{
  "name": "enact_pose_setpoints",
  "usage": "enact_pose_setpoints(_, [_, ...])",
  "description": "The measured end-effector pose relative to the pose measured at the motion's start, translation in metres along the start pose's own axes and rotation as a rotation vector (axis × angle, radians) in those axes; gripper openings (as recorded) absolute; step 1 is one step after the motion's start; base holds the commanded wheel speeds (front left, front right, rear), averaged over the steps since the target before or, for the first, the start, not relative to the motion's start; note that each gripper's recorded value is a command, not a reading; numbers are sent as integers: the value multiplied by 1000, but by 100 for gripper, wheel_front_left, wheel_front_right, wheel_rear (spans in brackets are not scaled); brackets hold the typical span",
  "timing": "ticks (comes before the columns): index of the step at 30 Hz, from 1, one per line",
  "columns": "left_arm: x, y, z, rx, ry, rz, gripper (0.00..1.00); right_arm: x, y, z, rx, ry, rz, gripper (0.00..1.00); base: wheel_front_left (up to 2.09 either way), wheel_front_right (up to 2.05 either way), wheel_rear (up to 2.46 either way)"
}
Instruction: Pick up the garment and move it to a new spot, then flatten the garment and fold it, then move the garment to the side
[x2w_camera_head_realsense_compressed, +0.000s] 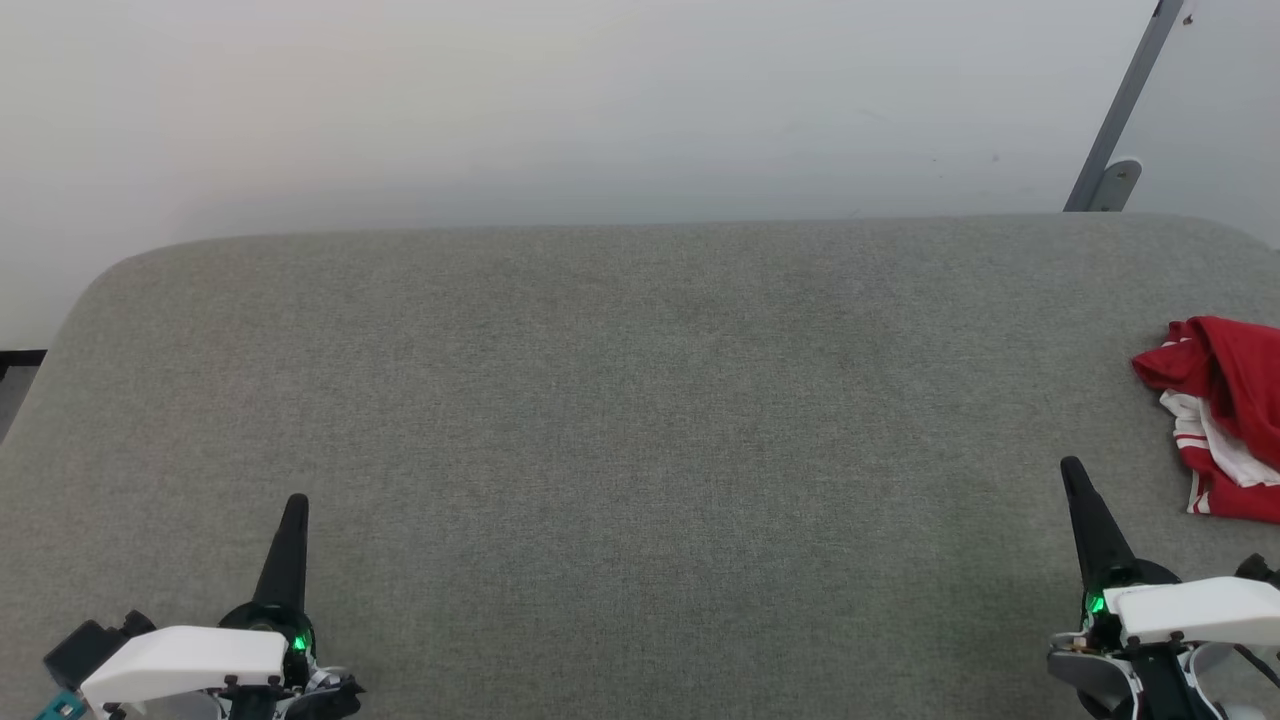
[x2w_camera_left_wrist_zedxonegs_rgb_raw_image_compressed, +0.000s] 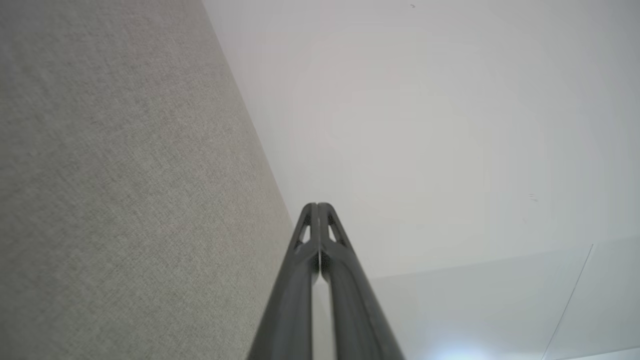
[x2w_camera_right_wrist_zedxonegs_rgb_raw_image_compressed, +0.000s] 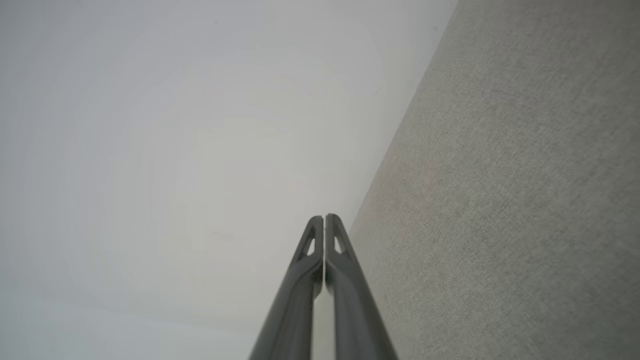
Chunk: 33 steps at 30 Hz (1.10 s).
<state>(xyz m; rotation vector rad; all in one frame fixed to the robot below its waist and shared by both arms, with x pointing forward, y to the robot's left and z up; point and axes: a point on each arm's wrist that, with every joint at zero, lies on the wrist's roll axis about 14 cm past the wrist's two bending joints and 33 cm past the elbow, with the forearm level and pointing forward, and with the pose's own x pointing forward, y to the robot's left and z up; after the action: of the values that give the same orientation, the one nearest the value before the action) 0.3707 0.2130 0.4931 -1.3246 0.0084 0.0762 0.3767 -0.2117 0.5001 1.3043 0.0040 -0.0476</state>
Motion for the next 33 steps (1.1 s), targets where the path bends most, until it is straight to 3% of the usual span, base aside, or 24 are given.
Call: enact_pose_setpoints(33, [15, -13, -10, -240, 43, -40, 0, 10, 7, -10, 257, 29, 24, 0, 0, 0, 0])
